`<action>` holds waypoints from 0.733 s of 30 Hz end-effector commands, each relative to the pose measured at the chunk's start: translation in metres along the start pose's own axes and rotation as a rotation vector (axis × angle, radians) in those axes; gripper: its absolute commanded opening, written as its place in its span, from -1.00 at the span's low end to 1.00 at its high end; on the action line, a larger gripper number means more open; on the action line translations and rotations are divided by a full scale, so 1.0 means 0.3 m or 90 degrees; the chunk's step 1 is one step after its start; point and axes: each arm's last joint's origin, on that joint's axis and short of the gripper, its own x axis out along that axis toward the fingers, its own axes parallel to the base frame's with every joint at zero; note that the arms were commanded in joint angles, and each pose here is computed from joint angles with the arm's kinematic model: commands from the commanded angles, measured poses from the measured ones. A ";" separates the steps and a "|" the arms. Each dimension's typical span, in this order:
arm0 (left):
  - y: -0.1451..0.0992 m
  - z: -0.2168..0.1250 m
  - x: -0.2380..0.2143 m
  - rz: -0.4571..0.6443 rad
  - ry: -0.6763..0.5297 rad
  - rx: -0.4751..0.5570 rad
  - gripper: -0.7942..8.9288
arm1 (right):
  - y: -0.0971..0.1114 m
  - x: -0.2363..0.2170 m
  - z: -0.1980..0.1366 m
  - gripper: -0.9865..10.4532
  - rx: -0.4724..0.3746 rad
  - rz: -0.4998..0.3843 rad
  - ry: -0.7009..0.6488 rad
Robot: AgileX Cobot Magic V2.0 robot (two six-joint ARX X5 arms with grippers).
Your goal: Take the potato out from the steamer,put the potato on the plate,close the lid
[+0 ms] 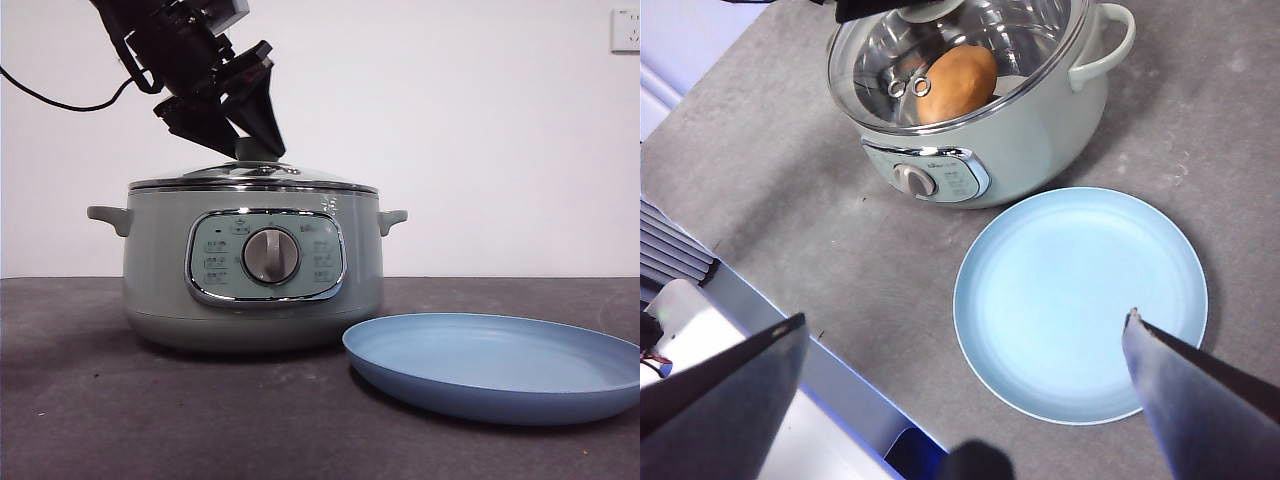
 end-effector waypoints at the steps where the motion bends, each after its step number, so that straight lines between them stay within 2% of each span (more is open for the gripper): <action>1: -0.002 -0.004 0.014 -0.007 0.006 0.004 -0.87 | 0.002 -0.002 0.005 0.27 -0.004 -0.001 -0.006; 13: -0.007 0.015 -0.022 -0.002 -0.017 0.007 -0.85 | 0.002 -0.002 0.005 0.27 -0.002 -0.001 -0.007; 22: -0.042 0.072 -0.200 0.021 -0.097 0.028 -0.85 | -0.014 0.019 0.022 0.27 0.027 0.000 -0.007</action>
